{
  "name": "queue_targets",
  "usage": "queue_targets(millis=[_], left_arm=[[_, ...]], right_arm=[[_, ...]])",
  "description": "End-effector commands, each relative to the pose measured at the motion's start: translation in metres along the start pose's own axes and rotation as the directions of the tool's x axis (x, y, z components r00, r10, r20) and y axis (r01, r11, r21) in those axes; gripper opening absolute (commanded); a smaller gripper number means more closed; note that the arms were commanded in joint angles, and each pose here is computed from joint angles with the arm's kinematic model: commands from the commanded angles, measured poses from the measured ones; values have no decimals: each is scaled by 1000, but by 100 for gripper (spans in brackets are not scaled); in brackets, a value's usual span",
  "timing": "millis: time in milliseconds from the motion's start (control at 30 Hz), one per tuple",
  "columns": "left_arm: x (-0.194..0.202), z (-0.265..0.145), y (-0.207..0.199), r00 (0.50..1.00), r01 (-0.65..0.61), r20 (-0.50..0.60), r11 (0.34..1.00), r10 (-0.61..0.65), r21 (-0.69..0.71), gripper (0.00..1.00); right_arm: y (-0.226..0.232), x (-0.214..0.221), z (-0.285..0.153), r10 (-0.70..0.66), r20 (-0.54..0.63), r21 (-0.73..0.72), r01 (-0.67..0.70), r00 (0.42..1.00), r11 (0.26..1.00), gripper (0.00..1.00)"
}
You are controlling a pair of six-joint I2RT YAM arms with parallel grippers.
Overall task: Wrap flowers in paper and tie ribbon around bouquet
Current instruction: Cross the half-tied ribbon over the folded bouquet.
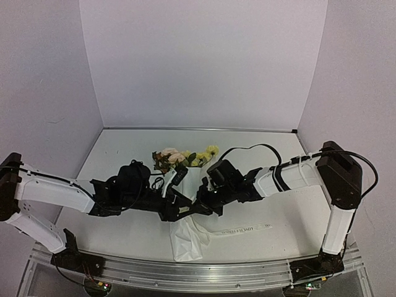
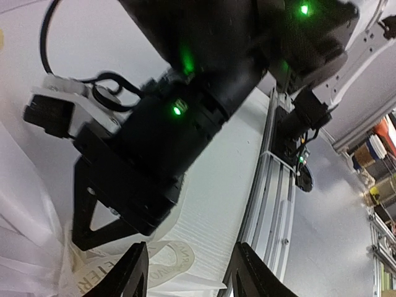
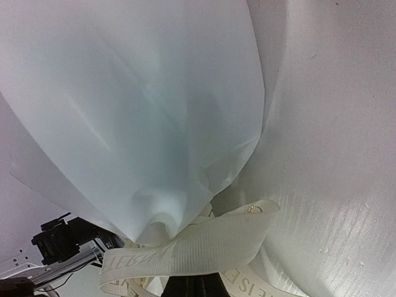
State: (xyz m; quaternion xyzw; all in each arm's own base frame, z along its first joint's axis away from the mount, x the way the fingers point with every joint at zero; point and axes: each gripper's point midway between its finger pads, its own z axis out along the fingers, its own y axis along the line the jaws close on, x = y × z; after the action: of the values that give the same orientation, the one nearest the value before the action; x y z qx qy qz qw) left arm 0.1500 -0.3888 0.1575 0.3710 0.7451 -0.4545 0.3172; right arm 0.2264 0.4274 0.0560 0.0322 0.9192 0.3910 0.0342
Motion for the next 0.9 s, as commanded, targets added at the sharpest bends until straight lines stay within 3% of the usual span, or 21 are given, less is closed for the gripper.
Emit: queue_targets(millis=[0,167,300,500,867], left_arm=[[-43,-29,26,981,129,165,983,-106,-133,43],[-17,-34,72,975,222,67,942,-212,-253,35],[-4,-16,75,974,200,-56,948,-220,-248,41],[-2,1,75,965,189,-135,955,-223,-227,46],[15,11,82,945,150,-244,951,-218,-269,45]], right_arm=[[9,-1,-2,-61,31,-20,62,998,998,0],[13,-1,-6,-87,62,-17,88,994,996,0],[16,-1,-8,-95,75,-16,97,993,995,0],[14,0,-9,-85,88,-10,86,993,996,0],[17,-2,-13,-87,105,-17,89,991,996,0]])
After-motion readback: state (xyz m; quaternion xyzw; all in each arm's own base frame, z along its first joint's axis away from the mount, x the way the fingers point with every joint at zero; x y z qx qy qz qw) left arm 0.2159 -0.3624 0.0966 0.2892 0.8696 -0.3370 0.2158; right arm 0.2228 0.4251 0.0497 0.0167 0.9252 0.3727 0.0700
